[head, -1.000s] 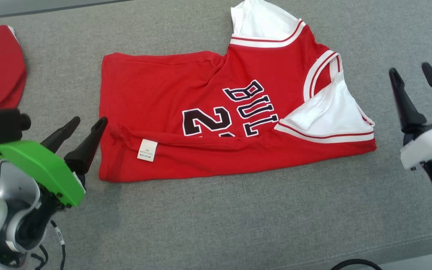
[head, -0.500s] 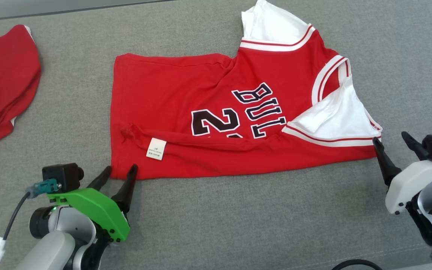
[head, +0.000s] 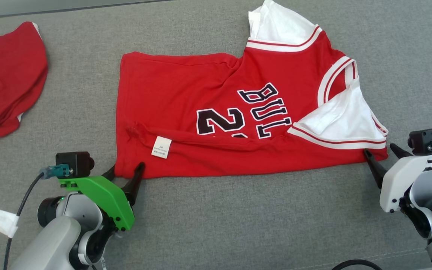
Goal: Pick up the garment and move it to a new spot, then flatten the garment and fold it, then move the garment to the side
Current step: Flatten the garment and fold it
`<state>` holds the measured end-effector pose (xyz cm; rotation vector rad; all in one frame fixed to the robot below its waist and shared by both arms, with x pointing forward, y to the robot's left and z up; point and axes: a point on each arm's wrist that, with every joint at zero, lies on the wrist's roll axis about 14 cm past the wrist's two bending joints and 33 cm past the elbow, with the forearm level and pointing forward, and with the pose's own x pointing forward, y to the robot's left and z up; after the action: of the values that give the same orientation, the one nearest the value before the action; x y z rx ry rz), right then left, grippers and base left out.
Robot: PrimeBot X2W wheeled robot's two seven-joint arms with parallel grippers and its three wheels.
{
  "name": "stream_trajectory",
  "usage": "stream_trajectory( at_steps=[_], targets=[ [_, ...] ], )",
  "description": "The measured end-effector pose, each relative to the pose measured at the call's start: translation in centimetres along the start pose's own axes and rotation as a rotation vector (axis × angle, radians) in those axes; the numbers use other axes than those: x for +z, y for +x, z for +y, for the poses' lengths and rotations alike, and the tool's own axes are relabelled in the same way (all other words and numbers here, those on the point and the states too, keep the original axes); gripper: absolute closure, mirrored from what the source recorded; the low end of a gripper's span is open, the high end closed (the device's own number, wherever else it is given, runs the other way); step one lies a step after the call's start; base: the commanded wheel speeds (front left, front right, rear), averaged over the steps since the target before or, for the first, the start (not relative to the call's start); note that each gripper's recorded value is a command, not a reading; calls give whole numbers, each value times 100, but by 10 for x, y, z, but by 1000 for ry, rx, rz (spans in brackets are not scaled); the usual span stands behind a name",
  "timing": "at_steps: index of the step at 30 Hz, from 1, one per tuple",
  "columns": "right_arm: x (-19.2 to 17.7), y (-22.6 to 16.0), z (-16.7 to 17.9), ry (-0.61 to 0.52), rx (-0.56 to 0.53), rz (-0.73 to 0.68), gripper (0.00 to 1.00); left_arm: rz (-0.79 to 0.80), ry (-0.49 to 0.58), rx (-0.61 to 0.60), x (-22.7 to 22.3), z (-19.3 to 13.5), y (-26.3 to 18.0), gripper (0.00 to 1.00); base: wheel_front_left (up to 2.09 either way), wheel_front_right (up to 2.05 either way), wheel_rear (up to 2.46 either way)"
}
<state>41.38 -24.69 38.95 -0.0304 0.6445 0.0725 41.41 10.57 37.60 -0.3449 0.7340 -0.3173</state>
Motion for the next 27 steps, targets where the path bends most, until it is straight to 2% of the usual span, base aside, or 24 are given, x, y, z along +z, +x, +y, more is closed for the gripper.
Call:
stream_trajectory(
  at_steps=[1,2,3,4,5,6,7,8,14,19,25,27],
  targets=[
    [-2,1,1,3,5,9,0,6,2,-5,0,-1,1,0,0,0,0],
    [-4,2,3,4,12,20,0,13,3,-12,0,-3,2,14,0,0,0],
    [-4,3,4,9,20,26,0,18,4,-16,-1,-5,4,63,0,0,0],
    [-6,4,6,14,27,37,25,24,7,-23,-2,-6,5,100,0,0,0],
    [-7,4,7,16,32,46,25,34,14,-34,-3,-8,5,100,0,0,0],
    [-6,4,8,10,35,49,56,43,19,-40,-4,-8,6,100,0,0,0],
    [-6,5,8,11,38,54,70,44,19,-42,-4,-8,6,100,0,0,0],
    [-5,5,9,14,46,60,100,45,18,-47,-5,-8,6,100,0,0,0],
    [2,-4,4,44,69,79,100,42,-37,-86,-5,-15,-5,100,0,0,0],
    [16,-23,-13,99,74,81,100,23,-32,-124,-4,-25,-29,100,0,0,0],
    [-11,-49,-14,149,96,182,100,4,-83,-121,-22,-36,-61,100,0,0,0],
    [-25,-55,-14,168,91,213,100,17,-133,-99,-34,-34,-65,100,0,0,0]
  ],
)
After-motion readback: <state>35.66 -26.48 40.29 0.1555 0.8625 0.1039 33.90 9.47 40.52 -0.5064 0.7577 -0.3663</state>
